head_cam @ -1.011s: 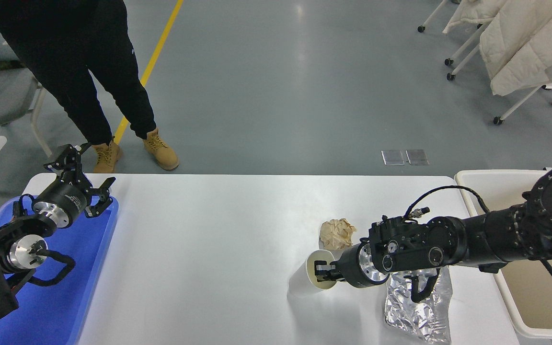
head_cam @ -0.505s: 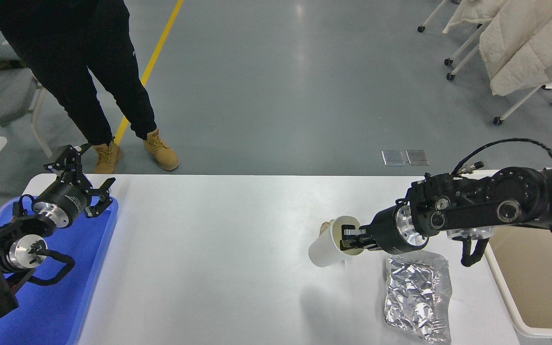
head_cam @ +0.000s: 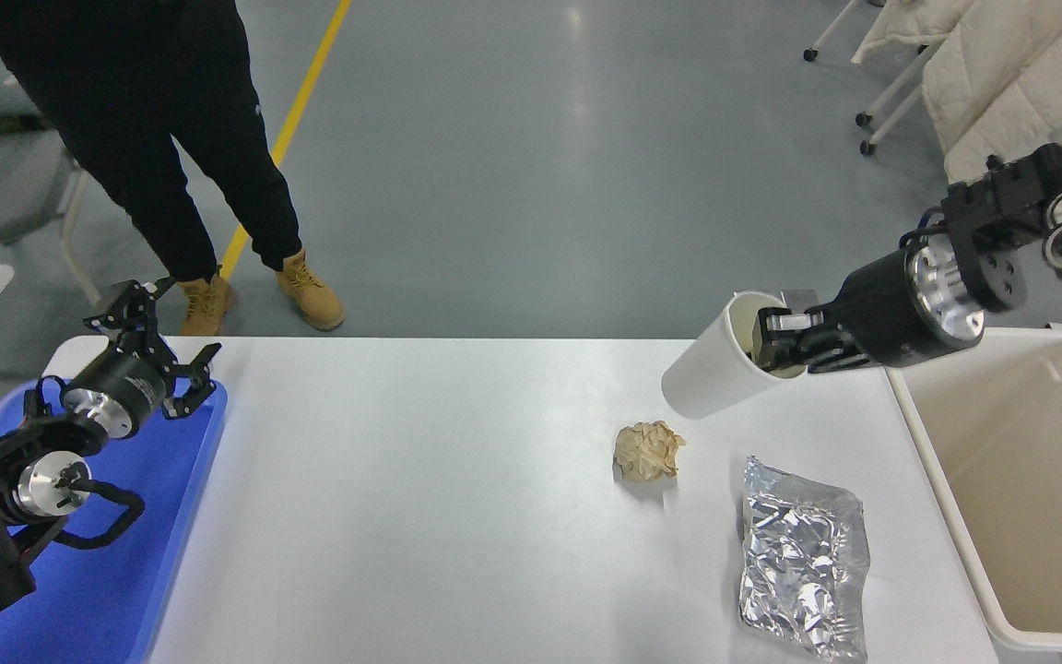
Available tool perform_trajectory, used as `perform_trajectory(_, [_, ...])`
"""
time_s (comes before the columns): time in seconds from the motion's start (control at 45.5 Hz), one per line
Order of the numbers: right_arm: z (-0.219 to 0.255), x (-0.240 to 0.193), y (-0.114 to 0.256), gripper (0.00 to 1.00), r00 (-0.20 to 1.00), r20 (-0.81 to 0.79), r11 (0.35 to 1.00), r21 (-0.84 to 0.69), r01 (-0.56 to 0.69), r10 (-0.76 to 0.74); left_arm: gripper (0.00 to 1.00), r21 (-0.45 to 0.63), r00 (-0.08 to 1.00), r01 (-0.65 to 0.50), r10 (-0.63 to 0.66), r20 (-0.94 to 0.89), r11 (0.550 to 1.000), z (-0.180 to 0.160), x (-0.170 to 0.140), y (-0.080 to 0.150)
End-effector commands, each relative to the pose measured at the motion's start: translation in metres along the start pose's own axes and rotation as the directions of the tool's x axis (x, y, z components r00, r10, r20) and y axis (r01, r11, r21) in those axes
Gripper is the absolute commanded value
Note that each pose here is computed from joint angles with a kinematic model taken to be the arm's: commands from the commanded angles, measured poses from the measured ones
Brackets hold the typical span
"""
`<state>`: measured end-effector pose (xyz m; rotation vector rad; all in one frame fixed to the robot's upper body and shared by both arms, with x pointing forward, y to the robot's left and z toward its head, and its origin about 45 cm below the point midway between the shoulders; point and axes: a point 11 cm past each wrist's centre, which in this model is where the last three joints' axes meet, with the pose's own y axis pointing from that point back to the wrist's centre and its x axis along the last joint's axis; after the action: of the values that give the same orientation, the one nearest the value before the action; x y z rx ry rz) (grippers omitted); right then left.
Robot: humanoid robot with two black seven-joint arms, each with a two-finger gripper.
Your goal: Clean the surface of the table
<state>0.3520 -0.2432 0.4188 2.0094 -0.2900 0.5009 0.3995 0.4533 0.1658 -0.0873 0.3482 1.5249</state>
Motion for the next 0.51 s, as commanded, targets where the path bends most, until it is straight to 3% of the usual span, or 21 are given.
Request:
perform_trajectory(0.0, [0.011, 0.014, 0.034, 0.0, 0.999, -0.028, 0.999, -0.036, -0.037, 0.036, 1.0, -0.001, 1.0, 0.0, 0.0, 0.0, 1.0, 0.0, 0.0, 0.0])
perform_trajectory(0.22, [0.088, 0.029, 0.04, 0.0, 0.987, 0.103, 0.981, -0.162, -0.106, 0.123, 1.0, 0.0, 1.0, 0.0, 0.0, 0.0, 1.0, 0.0, 0.0, 0.0])
perform_trajectory(0.484, [0.198, 0.029, 0.061, 0.0, 0.929, 0.247, 0.917, -0.358, -0.175, 0.274, 1.0, 0.0, 1.0, 0.0, 0.0, -0.001, 1.0, 0.0, 0.0, 0.0])
